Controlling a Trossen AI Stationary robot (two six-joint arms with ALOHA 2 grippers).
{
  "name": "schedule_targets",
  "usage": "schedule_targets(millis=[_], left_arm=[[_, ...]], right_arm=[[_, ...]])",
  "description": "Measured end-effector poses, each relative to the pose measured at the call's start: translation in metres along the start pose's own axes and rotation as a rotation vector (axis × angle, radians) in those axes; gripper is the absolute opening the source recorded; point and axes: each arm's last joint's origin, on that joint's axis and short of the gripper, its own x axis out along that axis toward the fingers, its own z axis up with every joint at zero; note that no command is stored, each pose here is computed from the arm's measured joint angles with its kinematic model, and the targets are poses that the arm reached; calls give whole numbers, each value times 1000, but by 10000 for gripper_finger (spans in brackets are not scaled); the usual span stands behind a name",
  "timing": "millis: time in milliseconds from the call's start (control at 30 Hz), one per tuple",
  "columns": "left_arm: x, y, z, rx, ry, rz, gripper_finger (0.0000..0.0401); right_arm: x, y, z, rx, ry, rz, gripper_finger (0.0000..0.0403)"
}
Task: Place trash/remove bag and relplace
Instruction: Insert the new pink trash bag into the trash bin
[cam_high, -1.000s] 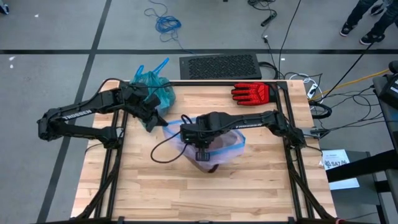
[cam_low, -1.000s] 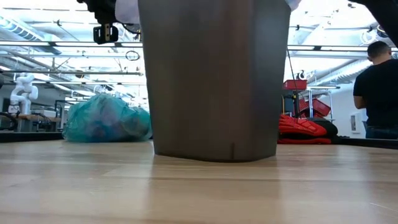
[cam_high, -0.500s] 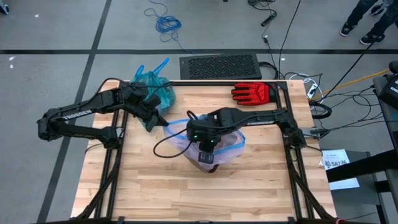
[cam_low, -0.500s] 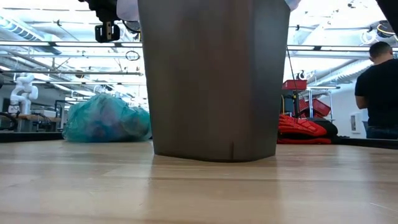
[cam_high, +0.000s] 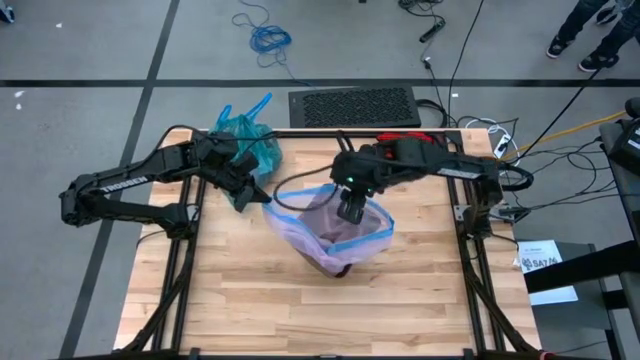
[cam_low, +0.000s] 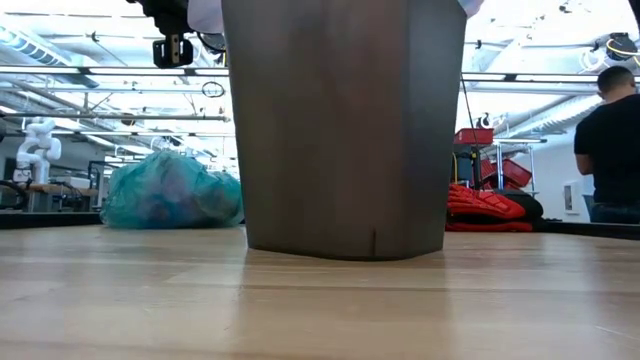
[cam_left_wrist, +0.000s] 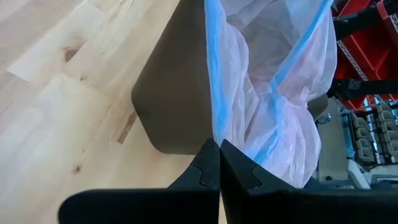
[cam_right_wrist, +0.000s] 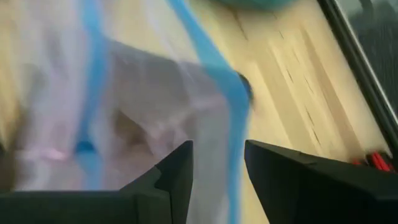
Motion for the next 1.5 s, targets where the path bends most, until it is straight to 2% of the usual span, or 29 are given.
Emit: schedule_targets(millis=[100, 233, 400, 500, 600, 667, 800, 1033, 1200, 1500], left_arm=[[0, 0, 0, -1, 0, 0, 0], [0, 0, 0, 0, -1, 1, 0], [0, 0, 0, 0, -1, 2, 0], [0, 0, 0, 1, -5, 7, 0], [0, 0, 2, 7, -23, 17, 0], [0, -1, 5, 2, -62, 26, 0], [-2, -1, 10, -16, -111, 15, 0], [5, 10, 12, -69, -73, 74, 0], [12, 19, 10, -90, -15, 141, 0], [29, 27, 8, -104, 80, 193, 0]], right_arm=[[15, -10, 1, 24, 98, -19, 139], [27, -18, 4, 53, 141, 40, 139], [41, -28, -1, 71, 217, 1, 128], [46, -30, -3, 53, 236, -5, 92], [47, -30, -1, 48, 221, -5, 25], [46, -30, 2, 63, 176, -11, 10], [47, -41, 7, 167, 152, -31, 2], [57, -51, 5, 256, 199, -61, 0], [75, -48, -4, 271, 280, -31, 0], [86, -37, -3, 291, 256, 34, 0]])
